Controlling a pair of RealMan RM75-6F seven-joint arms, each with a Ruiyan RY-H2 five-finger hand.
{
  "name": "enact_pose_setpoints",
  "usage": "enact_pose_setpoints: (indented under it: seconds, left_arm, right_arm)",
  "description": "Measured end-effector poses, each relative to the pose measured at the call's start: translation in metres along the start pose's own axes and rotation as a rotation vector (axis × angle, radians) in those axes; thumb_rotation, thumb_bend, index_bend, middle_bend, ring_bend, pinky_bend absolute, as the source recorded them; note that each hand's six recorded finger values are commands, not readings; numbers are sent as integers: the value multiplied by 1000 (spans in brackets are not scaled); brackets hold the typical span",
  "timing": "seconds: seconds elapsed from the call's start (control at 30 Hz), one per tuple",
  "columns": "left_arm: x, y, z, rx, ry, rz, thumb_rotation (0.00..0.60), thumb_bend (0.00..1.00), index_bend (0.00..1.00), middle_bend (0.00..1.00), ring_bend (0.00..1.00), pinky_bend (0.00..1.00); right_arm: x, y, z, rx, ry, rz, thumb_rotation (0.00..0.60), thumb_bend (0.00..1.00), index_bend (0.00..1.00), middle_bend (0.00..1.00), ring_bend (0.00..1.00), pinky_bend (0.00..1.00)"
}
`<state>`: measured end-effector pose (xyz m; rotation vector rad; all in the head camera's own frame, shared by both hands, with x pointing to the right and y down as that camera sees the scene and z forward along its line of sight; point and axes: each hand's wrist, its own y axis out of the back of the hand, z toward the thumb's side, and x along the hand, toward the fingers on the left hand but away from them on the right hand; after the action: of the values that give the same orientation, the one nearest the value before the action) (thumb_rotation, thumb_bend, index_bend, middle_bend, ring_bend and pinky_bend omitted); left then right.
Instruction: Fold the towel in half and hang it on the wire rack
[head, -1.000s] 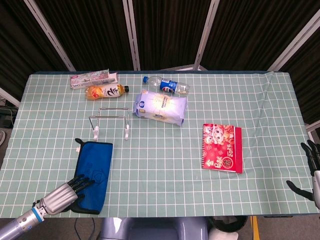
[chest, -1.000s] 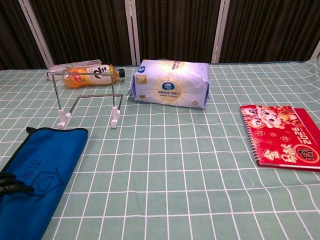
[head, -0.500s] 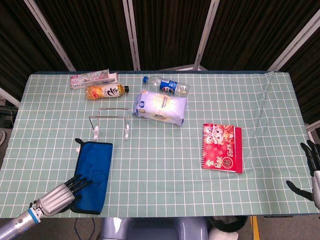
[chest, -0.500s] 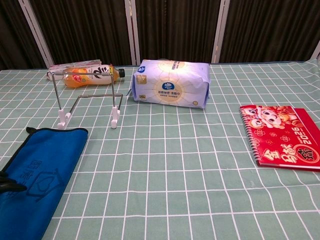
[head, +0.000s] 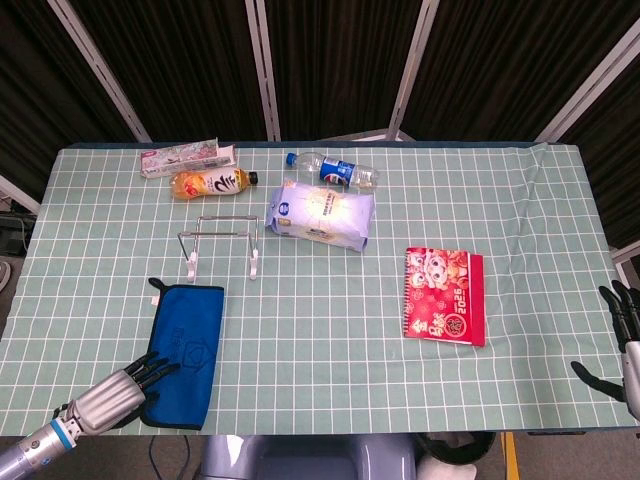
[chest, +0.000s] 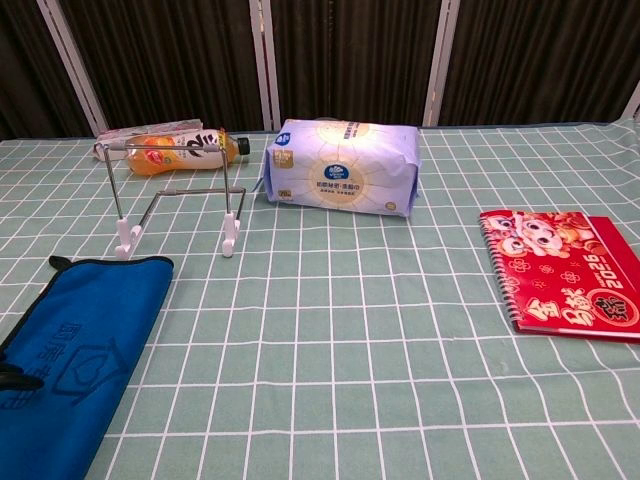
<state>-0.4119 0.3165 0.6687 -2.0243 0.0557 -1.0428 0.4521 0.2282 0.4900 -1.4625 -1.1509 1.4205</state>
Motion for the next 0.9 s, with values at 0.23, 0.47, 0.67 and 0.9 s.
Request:
enact_pose_setpoints:
  seconds: [0.23, 0.47, 0.67, 0.9]
  left_arm:
    - [-4, -1, -4, 11, 14, -7, 600, 498, 429, 0, 0, 0]
    - [-8, 7, -8, -8, 20, 20, 600, 161, 0, 0, 0, 0]
    - [-11, 35, -13, -39, 37, 123, 600, 150, 0, 0, 0, 0]
    - [8, 81, -28, -67, 117, 207, 600, 129, 0, 0, 0, 0]
  right_arm:
    - [0, -1, 1, 2, 1, 3, 600, 0, 0, 0, 0, 0]
    - [0, -1, 1, 3, 0, 6, 600, 0, 0, 0, 0, 0]
    - [0, -1, 2, 0, 2, 7, 600, 0, 0, 0, 0, 0]
    - [-1, -3, 2, 2, 5, 13, 600, 0, 0, 0, 0, 0]
